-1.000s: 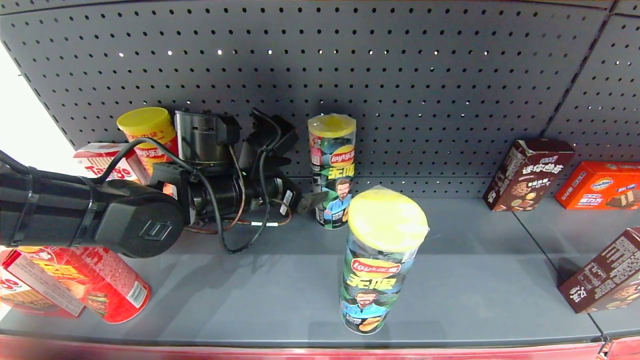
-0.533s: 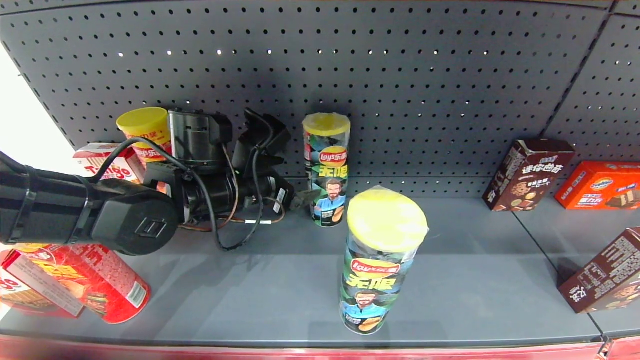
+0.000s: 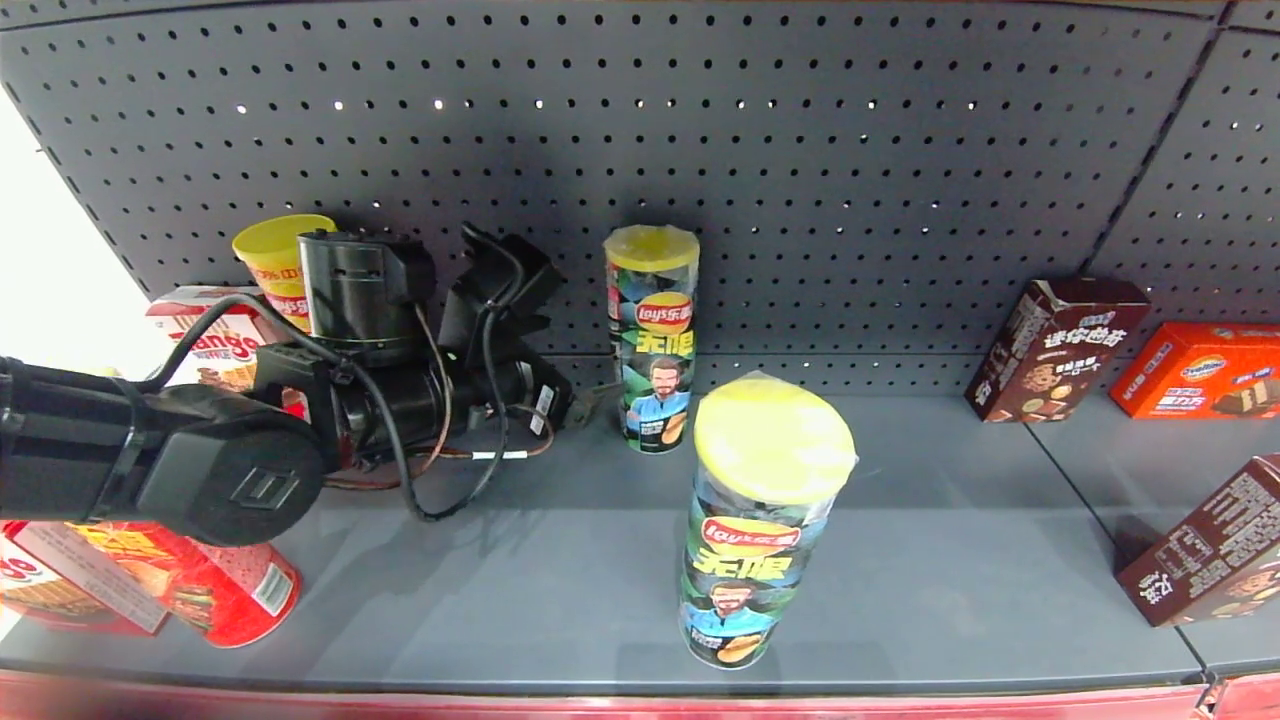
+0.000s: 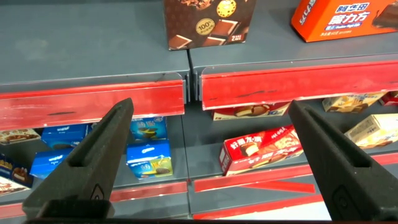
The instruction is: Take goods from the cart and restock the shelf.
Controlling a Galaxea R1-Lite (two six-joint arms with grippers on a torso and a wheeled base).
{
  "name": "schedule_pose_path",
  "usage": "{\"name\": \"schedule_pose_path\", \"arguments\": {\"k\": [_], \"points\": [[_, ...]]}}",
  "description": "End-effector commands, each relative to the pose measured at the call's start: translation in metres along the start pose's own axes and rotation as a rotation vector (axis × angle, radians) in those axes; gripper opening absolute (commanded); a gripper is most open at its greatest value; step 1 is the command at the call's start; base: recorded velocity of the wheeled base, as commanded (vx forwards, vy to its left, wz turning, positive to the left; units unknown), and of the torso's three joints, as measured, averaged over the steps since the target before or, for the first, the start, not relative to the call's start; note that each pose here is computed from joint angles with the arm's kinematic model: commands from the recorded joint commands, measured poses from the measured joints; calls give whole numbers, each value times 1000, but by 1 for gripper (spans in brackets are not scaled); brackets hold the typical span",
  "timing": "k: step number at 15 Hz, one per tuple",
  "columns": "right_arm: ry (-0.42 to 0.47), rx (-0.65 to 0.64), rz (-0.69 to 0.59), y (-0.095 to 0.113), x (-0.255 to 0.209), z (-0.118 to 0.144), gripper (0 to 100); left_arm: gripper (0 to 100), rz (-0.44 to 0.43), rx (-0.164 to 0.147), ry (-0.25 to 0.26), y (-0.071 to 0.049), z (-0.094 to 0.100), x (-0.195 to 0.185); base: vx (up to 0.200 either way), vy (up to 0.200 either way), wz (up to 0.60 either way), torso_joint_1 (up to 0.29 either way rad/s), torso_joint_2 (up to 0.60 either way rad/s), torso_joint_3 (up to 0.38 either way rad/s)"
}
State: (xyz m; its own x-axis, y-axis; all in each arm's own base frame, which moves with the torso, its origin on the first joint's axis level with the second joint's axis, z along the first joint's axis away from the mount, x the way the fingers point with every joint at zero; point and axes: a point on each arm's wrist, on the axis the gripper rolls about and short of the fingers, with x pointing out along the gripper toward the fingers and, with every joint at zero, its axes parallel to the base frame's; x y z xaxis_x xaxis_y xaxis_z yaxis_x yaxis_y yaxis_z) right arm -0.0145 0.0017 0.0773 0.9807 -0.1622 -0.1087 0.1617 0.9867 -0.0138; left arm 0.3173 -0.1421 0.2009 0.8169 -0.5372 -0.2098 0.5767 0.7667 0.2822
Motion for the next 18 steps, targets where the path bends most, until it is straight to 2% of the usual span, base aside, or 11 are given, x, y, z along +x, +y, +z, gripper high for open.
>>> {"name": "schedule_pose_path", "arguments": {"k": [1, 2, 4, 5, 8, 12, 18], "points": [[2, 0, -2, 0, 0, 0, 100, 100, 23, 4, 3, -1, 1, -15, 0, 0, 0, 0, 0, 0], [2, 0, 0, 0, 0, 0, 100, 100, 43, 4, 12, -1, 1, -17, 0, 0, 0, 0, 0, 0], [2, 0, -2, 0, 0, 0, 100, 100, 119, 24, 31, 1, 2, -17, 0, 0, 0, 0, 0, 0], [2, 0, 0, 0, 0, 0, 100, 100, 129, 31, 34, 2, 3, -16, 0, 0, 0, 0, 0, 0], [2, 0, 0, 0, 0, 0, 100, 100, 171, 29, 58, 5, 1, -5, 0, 0, 0, 0, 0, 0], [2, 0, 0, 0, 0, 0, 100, 100, 171, 28, 73, 6, -3, 11, 0, 0, 0, 0, 0, 0], [2, 0, 0, 0, 0, 0, 100, 100, 161, 31, 68, 4, -3, 23, 0, 0, 0, 0, 0, 0]]}}
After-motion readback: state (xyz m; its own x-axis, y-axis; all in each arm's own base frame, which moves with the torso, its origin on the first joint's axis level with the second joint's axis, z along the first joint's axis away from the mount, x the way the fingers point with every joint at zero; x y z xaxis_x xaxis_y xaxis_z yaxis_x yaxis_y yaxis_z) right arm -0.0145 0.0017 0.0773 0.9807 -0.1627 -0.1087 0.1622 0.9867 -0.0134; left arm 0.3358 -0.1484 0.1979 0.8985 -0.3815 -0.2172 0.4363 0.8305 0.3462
